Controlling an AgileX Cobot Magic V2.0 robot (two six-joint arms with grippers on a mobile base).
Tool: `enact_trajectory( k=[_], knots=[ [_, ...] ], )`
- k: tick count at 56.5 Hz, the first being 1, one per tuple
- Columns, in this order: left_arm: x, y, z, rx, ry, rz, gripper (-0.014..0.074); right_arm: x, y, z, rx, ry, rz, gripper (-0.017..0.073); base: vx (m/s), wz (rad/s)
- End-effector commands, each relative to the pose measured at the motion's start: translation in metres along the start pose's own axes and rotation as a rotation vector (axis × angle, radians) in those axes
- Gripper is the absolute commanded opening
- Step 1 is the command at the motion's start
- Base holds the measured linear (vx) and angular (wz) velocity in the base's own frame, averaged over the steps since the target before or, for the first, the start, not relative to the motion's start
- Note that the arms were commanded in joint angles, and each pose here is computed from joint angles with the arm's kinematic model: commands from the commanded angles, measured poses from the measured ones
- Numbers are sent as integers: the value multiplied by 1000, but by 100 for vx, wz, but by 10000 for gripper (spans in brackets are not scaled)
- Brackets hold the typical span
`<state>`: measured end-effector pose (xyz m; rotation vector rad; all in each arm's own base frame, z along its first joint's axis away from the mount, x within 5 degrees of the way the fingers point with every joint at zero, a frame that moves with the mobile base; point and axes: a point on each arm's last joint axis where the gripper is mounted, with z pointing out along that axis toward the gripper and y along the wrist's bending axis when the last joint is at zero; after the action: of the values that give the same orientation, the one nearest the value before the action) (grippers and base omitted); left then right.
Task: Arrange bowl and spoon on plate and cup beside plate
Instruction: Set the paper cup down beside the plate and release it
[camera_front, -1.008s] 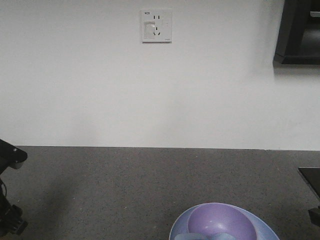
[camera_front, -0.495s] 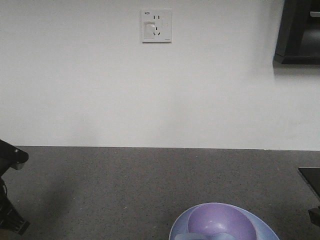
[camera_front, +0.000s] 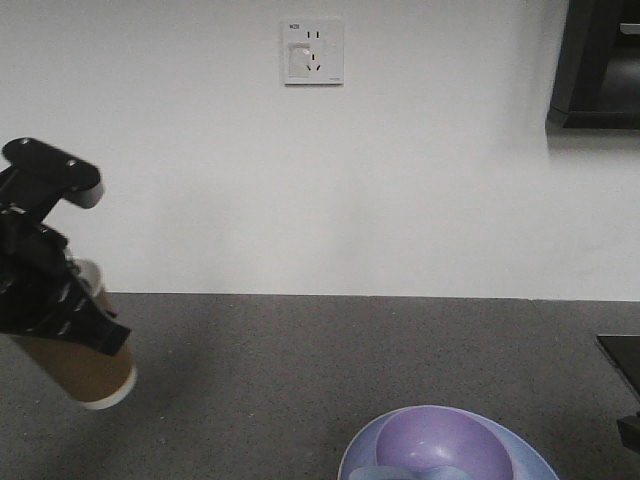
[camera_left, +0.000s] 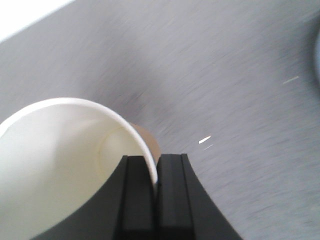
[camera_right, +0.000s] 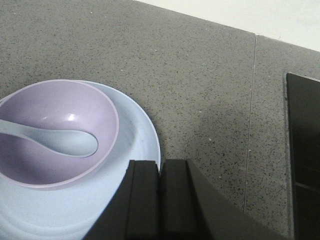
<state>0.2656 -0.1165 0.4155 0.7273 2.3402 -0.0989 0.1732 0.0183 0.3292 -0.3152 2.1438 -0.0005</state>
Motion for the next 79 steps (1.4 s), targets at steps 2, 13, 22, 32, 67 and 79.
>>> enact_trajectory(
  k=[2,13,22,32,67,79],
  knots=[
    [-27,-22,-1,83,-87,42,-1,-15,-3,-8,30,-112,-4,-8,0,0],
    [-45,-69,46,192,-18,134,0,-15,-3,-8,28,-111,0,-8,0,0],
    [-50,-102,79,237,38,198,0,-15,-3,-8,28,-111,0,-8,0,0],
    [-53,-122,100,261,59,232,0,-15,-3,-8,27,-111,0,-8,0,0],
    [-54,-127,103,268,61,241,263,-15,-3,-8,27,-112,1,-8,0,0],
    [-54,-127,102,269,63,241,477,-15,-3,-8,27,-112,1,-8,0,0]
  ],
)
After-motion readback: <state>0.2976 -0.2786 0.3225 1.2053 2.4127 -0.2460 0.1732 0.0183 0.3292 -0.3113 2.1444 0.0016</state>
